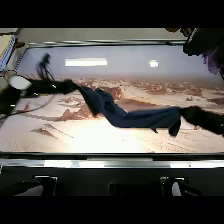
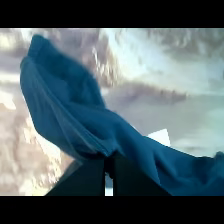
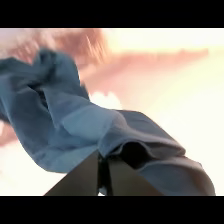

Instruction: Fold the clothes and pants, and hang the long-sleeved shirts on hangers.

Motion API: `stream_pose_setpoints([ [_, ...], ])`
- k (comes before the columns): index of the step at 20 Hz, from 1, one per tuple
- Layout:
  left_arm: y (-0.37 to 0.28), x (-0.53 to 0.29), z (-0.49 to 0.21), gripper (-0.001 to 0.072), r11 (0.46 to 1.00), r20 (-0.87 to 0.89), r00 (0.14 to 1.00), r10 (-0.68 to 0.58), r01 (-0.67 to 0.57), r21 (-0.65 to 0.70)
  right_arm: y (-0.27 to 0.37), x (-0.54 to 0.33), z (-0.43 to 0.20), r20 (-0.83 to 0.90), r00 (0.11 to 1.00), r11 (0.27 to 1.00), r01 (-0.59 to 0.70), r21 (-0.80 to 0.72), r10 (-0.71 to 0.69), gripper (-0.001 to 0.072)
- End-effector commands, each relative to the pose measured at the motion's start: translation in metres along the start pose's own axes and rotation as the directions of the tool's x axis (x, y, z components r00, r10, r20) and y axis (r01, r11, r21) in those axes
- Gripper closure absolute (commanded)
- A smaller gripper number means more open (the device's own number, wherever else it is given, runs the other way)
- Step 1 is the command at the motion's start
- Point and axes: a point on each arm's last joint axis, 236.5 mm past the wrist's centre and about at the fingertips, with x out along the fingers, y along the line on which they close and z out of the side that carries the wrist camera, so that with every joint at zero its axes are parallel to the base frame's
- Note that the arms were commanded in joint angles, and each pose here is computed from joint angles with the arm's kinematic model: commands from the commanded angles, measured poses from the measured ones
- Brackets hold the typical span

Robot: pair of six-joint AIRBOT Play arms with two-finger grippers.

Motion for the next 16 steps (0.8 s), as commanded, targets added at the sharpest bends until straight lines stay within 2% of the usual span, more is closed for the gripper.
stream_pose_setpoints([
  [1,-0.044,-0.131,0.089,0.0693,0.98,0.299,0.952,0.062,-0.115,0.162,0.063,-0.071,0.071,0.229,0.972,0.981,0.004,-0.194,0.041,0.0683],
  [5,-0.1,-0.29,0.119,0.0692,0.957,0.61,0.782,0.126,-0.257,0.133,0.122,-0.137,0.091,0.338,0.936,0.939,0.026,-0.342,0.097,0.0683],
  [8,-0.125,-0.367,0.096,0.0692,0.949,0.729,0.665,0.16,-0.306,0.07,0.16,-0.182,0.094,0.413,0.9,0.919,0.037,-0.393,0.14,0.0683],
  [11,-0.134,-0.418,0.075,0.0692,0.94,0.802,0.559,0.212,-0.342,-0.01,0.18,-0.211,0.098,0.477,0.865,0.932,0.03,-0.36,0.156,0.0683],
  [13,-0.133,-0.424,0.071,0.0692,0.933,0.806,0.547,0.227,-0.36,-0.018,0.173,-0.206,0.101,0.466,0.874,0.972,-0.027,-0.235,0.137,0.0683],
  [16,-0.098,-0.377,0.076,0.0692,0.915,0.698,0.652,0.295,-0.403,-0.01,0.138,-0.158,0.102,0.302,0.951,0.997,-0.072,0.002,0.068,0.0683],
])
